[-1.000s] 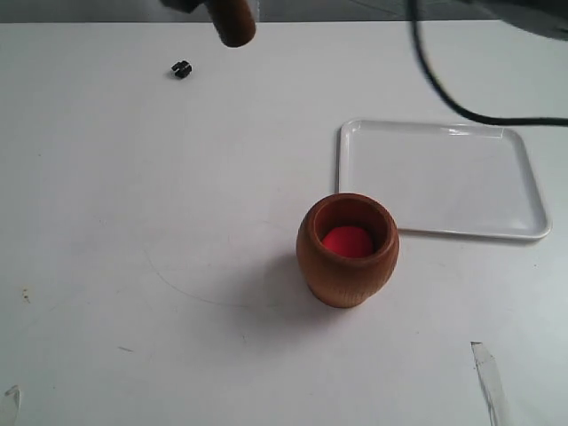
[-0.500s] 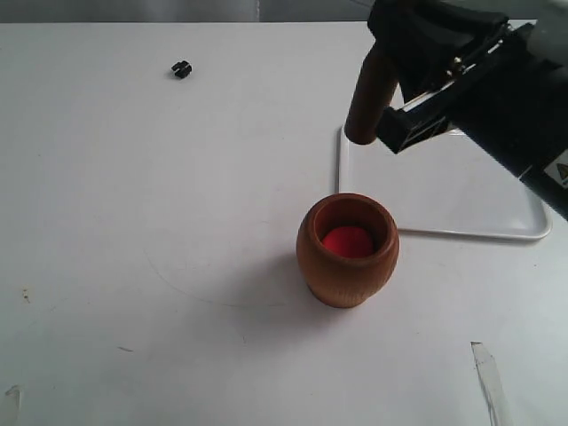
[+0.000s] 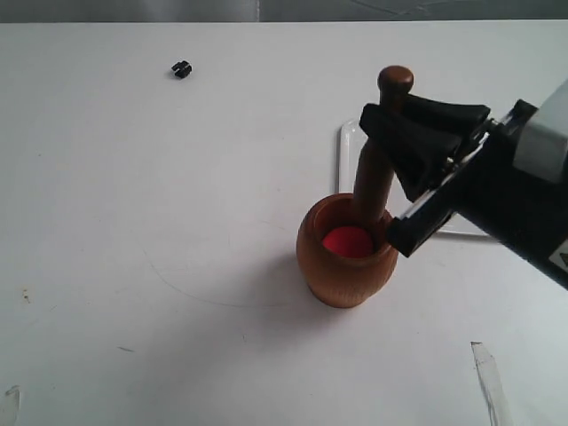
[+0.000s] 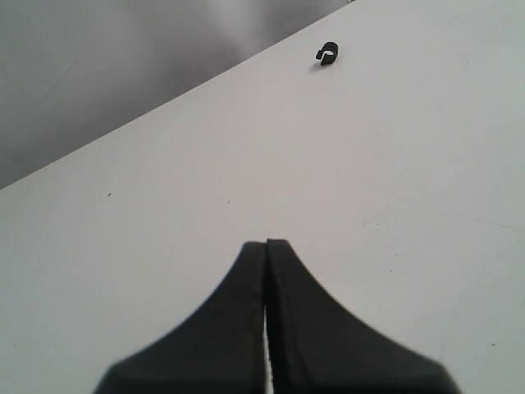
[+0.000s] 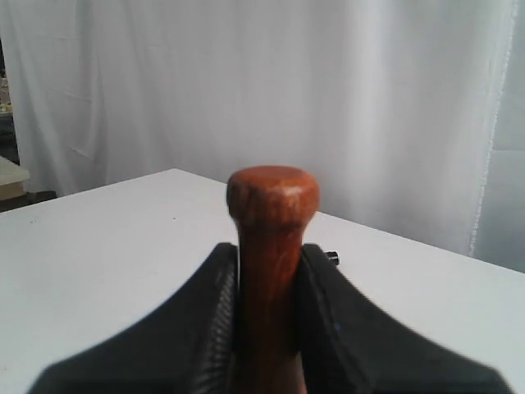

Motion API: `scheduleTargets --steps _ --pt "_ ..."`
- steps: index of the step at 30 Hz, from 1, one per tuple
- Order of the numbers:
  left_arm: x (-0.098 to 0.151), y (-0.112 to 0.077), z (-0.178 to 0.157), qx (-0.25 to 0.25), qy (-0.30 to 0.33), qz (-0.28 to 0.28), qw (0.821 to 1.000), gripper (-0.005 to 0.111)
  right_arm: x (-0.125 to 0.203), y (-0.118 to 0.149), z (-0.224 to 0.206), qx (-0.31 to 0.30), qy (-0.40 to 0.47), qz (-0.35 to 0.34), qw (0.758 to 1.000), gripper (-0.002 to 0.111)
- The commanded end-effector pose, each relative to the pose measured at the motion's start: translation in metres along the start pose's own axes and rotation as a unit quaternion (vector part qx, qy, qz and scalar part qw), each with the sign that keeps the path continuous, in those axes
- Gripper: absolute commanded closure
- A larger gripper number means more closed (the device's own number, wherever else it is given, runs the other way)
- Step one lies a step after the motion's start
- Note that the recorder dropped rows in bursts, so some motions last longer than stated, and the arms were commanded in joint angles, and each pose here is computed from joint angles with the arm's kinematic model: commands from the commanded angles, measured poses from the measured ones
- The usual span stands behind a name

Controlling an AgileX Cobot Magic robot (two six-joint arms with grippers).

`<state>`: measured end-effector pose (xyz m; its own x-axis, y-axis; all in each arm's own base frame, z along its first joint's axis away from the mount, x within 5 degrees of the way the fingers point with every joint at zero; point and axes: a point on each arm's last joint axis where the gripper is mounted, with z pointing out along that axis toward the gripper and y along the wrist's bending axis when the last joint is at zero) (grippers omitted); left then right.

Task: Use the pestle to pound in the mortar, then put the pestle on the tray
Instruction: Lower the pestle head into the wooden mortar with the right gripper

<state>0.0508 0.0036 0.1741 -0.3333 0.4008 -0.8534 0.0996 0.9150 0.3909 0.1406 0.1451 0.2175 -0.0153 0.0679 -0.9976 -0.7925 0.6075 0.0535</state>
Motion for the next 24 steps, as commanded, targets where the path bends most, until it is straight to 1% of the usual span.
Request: scheduleTargets --steps 1,7,10,13,18,21,24 --pt "0.000 -0.001 0.000 0.004 -0.004 -0.006 1.000 0.107 0.007 0.002 -0.005 -0.010 -0.008 -0.022 1.000 0.108" --pt "0.000 -0.001 0.000 0.004 -0.004 -0.006 1.000 0.107 0.024 0.000 0.008 -0.017 -0.007 -0.012 1.000 0.108" --pt "0.000 -0.001 0.000 0.004 -0.004 -0.006 1.000 0.107 0.042 -0.003 0.017 -0.015 0.032 -0.004 0.999 0.108" --pt "0.000 -0.001 0.000 0.004 -0.004 -0.006 1.000 0.107 0.065 -0.003 0.022 -0.028 0.083 0.003 0.996 0.108" --pt "0.000 -0.001 0.000 0.004 -0.004 -0.006 1.000 0.107 0.088 -0.003 0.024 -0.036 0.130 0.014 0.991 0.108" --pt "0.000 -0.001 0.000 0.004 -0.004 -0.006 1.000 0.107 0.088 -0.006 0.024 -0.024 0.130 -0.001 0.991 0.108" --pt "0.000 -0.001 0.000 0.004 -0.004 -0.006 1.000 0.107 0.072 -0.005 0.024 -0.023 0.096 -0.025 0.995 0.108"
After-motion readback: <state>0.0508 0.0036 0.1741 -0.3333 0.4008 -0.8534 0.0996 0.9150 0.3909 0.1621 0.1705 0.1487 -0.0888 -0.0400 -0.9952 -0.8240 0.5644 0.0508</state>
